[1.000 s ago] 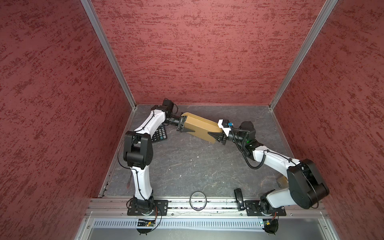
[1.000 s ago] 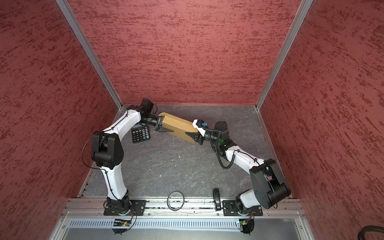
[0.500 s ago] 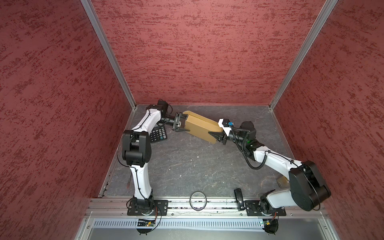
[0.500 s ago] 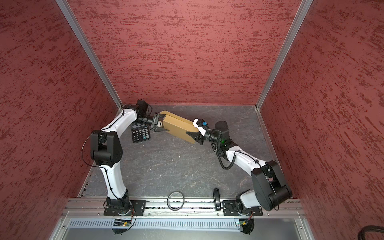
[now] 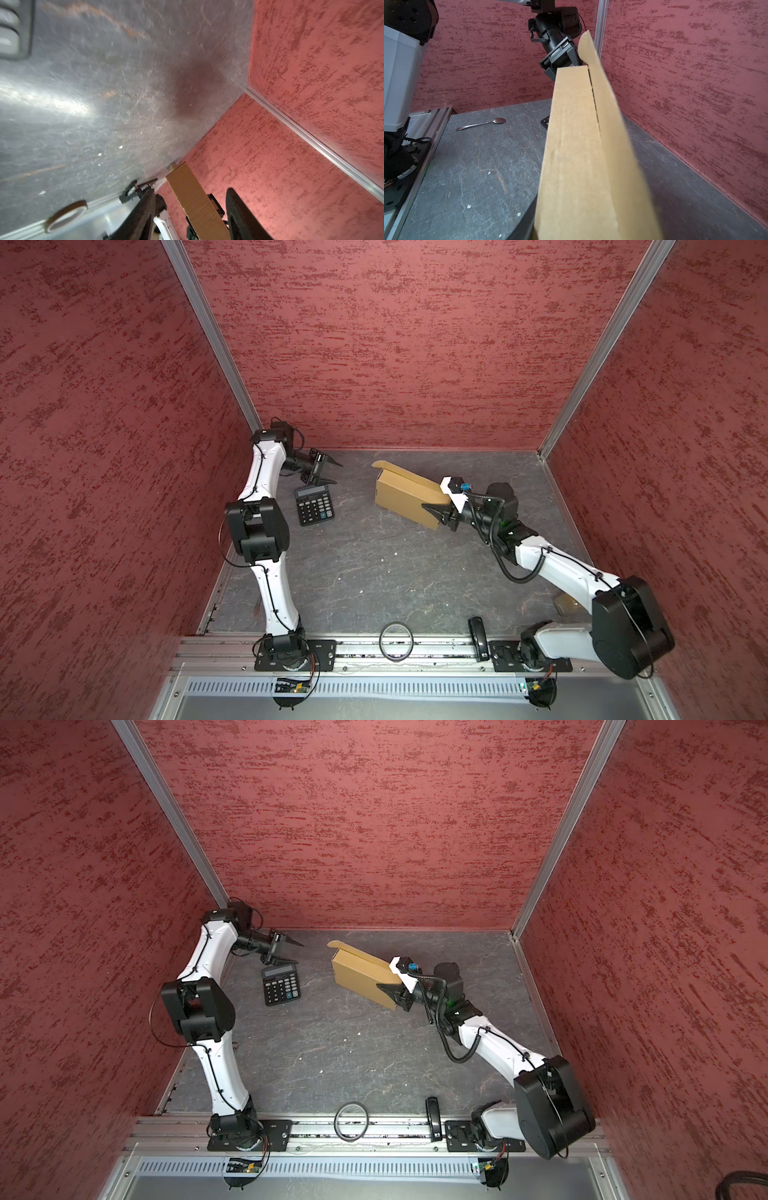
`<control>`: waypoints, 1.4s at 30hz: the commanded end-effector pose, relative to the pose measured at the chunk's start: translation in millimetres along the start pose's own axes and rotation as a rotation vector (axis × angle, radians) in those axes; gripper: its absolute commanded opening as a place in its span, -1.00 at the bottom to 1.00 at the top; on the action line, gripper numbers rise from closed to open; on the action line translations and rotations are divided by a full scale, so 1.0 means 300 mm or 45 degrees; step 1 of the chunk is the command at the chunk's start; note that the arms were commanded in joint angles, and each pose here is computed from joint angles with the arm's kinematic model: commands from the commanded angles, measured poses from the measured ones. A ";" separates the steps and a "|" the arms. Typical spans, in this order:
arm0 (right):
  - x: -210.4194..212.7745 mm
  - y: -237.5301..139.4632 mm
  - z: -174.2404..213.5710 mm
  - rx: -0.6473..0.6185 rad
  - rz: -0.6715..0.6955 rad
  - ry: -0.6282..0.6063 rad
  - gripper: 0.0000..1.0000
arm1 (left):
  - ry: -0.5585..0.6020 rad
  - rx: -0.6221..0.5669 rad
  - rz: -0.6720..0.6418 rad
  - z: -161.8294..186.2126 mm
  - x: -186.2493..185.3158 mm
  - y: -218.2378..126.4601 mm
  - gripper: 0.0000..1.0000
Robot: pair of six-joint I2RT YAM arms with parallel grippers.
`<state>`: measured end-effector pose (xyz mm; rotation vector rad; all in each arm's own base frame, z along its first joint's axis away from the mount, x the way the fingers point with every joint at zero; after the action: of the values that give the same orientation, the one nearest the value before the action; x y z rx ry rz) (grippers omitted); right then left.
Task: Fold the paper box
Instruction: 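Release the box with the left gripper and lift it away, then lower the left gripper onto the box end farthest from the right gripper and grasp it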
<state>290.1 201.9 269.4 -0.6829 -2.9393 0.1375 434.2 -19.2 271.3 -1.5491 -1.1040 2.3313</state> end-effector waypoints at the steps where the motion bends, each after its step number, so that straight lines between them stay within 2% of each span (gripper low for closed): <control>1: 0.014 -0.009 0.047 0.070 -0.005 0.102 -0.53 | 0.351 -0.269 0.022 0.048 -0.083 -0.094 -0.01; 5: 0.025 0.015 0.112 0.163 -0.017 0.135 -0.54 | 0.631 -0.423 0.236 0.096 -0.113 -0.155 -0.08; 7: 0.024 0.034 0.130 0.174 -0.034 0.141 -0.55 | 0.777 -0.506 0.253 0.131 -0.118 -0.184 -0.07; 10: 0.008 0.069 0.145 0.163 -0.054 0.150 -0.58 | 0.973 -0.512 0.256 0.175 -0.115 -0.187 -0.05; 14: -0.022 0.129 0.199 0.205 -0.052 0.154 -0.60 | 1.115 -0.471 0.146 0.199 -0.096 -0.149 -0.05; 19: -0.037 0.169 0.253 0.237 -0.067 0.142 -0.60 | 1.373 -0.375 -0.069 0.288 -0.078 0.009 -0.05; 24: -0.041 0.182 0.288 0.263 -0.084 0.141 -0.61 | 1.435 -0.278 -0.177 0.320 -0.048 0.164 -0.15; 27: -0.040 0.182 0.302 0.281 -0.085 0.130 -0.61 | 1.454 -0.278 -0.260 0.321 -0.013 0.213 -0.24; 33: -0.034 0.177 0.318 0.299 -0.100 0.122 -0.62 | 1.539 -0.360 -0.346 0.329 0.003 0.251 -0.27; 42: -0.040 0.182 0.336 0.311 -0.097 0.132 -0.62 | 1.601 -0.355 -0.400 0.312 0.012 0.316 -0.37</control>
<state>309.6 235.6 166.7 -0.5468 -2.7724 0.4167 369.5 -131.7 230.9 -2.1364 -1.0980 0.7300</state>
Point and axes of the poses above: each gripper's point midway between its finger pads, its own y axis out along the fingers, its own x axis along the line the jaws close on, z = x × y, the point moved 7 cm from there along -y, back along the fingers, and after that the axes turned 9 degrees about y, right-handed, at the moved point
